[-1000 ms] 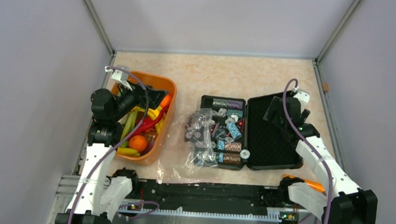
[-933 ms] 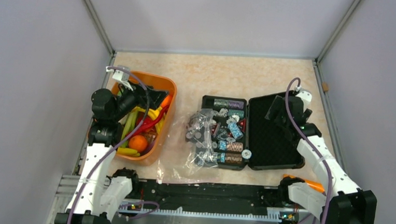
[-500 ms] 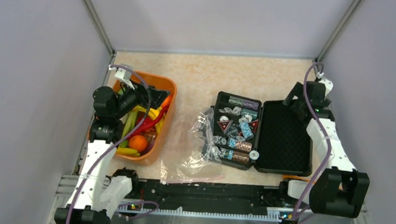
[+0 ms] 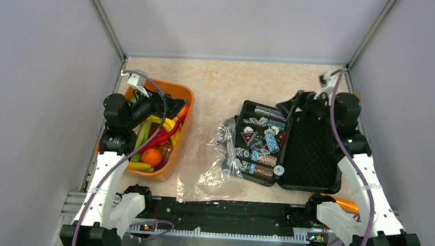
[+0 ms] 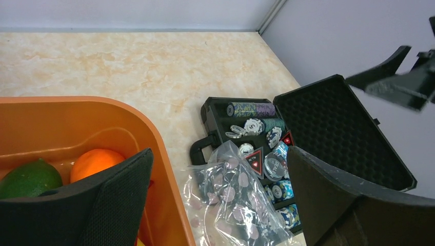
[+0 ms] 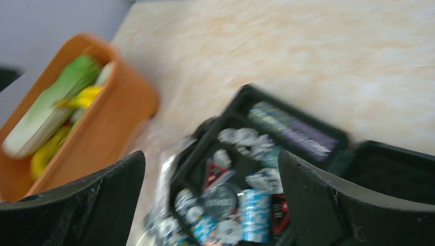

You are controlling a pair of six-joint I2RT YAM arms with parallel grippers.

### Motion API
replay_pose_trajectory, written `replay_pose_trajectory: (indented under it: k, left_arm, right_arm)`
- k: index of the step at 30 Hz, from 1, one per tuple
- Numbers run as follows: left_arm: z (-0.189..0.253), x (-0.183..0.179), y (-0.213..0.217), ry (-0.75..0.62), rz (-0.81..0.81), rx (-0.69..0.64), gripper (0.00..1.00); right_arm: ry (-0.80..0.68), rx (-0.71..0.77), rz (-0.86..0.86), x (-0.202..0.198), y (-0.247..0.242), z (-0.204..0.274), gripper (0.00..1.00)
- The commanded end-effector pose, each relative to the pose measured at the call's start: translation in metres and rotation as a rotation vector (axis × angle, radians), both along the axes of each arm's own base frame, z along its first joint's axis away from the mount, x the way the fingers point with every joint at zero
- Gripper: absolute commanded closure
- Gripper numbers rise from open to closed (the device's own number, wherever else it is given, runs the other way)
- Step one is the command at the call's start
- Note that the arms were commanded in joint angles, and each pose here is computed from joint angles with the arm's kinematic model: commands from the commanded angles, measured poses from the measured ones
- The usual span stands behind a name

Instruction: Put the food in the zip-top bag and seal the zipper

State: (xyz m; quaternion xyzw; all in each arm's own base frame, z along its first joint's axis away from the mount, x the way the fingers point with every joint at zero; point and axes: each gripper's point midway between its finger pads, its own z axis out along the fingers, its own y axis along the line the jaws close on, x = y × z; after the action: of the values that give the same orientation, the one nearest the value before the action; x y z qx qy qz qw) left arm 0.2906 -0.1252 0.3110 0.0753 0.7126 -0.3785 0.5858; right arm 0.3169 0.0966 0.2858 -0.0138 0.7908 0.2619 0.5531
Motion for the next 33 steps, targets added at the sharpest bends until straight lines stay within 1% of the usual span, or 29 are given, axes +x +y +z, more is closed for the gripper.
replay_pose_trajectory:
  k: [1,3,6,8,12,16,18,23,27,30,33]
  left_arm:
    - [0.024,0.002,-0.003,-0.089,-0.02,0.002,0.01]
    - [0.024,0.001,-0.002,-0.088,-0.016,0.006,0.01]
    - [0.022,0.001,0.0,-0.09,0.0,0.012,0.01]
    - [0.021,0.002,0.0,-0.089,0.003,0.01,0.01]
    - [0.02,0.006,-0.002,-0.072,-0.004,-0.006,0.01]
    - [0.023,0.006,-0.003,-0.07,-0.009,-0.017,0.01]
    - [0.024,0.005,-0.001,-0.076,-0.001,-0.013,0.01]
    - [0.023,0.002,0.002,-0.084,0.021,0.004,0.01]
    - [0.022,0.002,0.003,-0.084,0.027,0.009,0.01]
    - [0.023,0.003,0.002,-0.083,0.022,0.004,0.01]
    - [0.024,0.003,0.001,-0.082,0.014,-0.001,0.01]
  right_arm:
    - [0.124,0.025,0.346,-0.063,0.08,-0.04,0.01]
    - [0.16,0.029,0.412,-0.092,0.102,-0.062,0.01]
    - [0.185,0.049,0.513,-0.137,0.123,-0.088,0.01]
    - [0.215,0.062,0.559,-0.159,0.133,-0.104,0.01]
    - [0.28,0.052,0.633,-0.193,0.151,-0.132,0.01]
    - [0.349,-0.026,0.677,-0.214,0.165,-0.161,0.01]
    - [0.383,-0.08,0.619,-0.213,0.164,-0.178,0.01]
    - [0.41,-0.101,0.605,-0.224,0.166,-0.208,0.01]
    - [0.42,-0.119,0.559,-0.222,0.159,-0.223,0.01]
    - [0.37,-0.113,0.475,-0.206,0.153,-0.225,0.01]
    - [0.293,-0.066,0.315,-0.179,0.147,-0.219,0.01]
